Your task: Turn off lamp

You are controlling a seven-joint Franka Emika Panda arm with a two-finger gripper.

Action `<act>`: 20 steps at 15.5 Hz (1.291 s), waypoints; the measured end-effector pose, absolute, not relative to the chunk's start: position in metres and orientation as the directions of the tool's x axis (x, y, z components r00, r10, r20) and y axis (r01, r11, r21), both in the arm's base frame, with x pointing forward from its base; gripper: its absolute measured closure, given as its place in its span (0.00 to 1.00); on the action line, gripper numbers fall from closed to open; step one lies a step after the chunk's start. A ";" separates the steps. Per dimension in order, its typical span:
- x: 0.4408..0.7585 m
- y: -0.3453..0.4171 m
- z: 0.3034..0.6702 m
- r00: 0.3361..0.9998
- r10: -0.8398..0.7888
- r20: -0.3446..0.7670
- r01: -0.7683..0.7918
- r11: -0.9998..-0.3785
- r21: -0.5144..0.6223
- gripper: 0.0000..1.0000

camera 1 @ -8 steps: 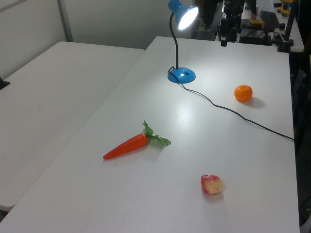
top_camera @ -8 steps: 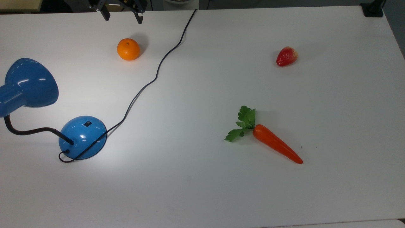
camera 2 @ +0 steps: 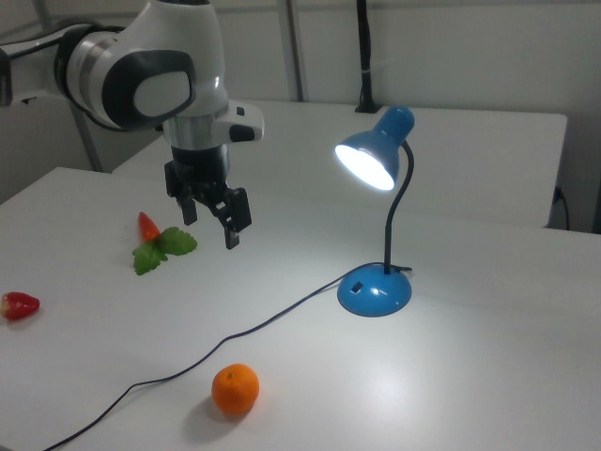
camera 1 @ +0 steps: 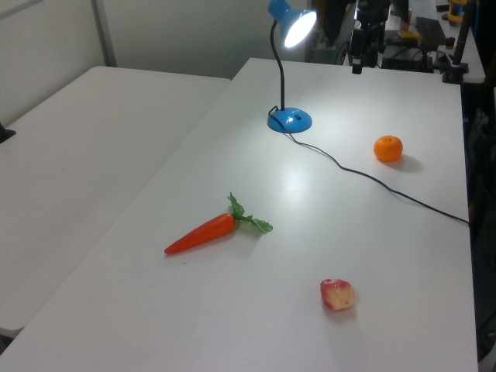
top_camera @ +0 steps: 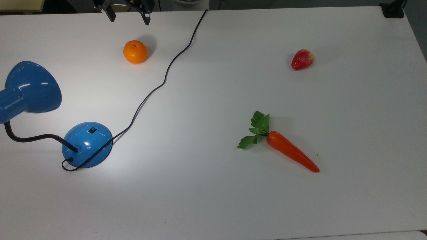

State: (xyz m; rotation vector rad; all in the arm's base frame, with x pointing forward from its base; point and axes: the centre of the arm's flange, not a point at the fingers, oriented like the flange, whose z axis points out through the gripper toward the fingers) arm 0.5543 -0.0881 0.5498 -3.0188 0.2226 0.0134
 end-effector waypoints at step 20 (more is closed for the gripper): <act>0.554 -0.123 0.552 0.977 -0.212 0.028 -0.208 -0.972 -0.111 0.97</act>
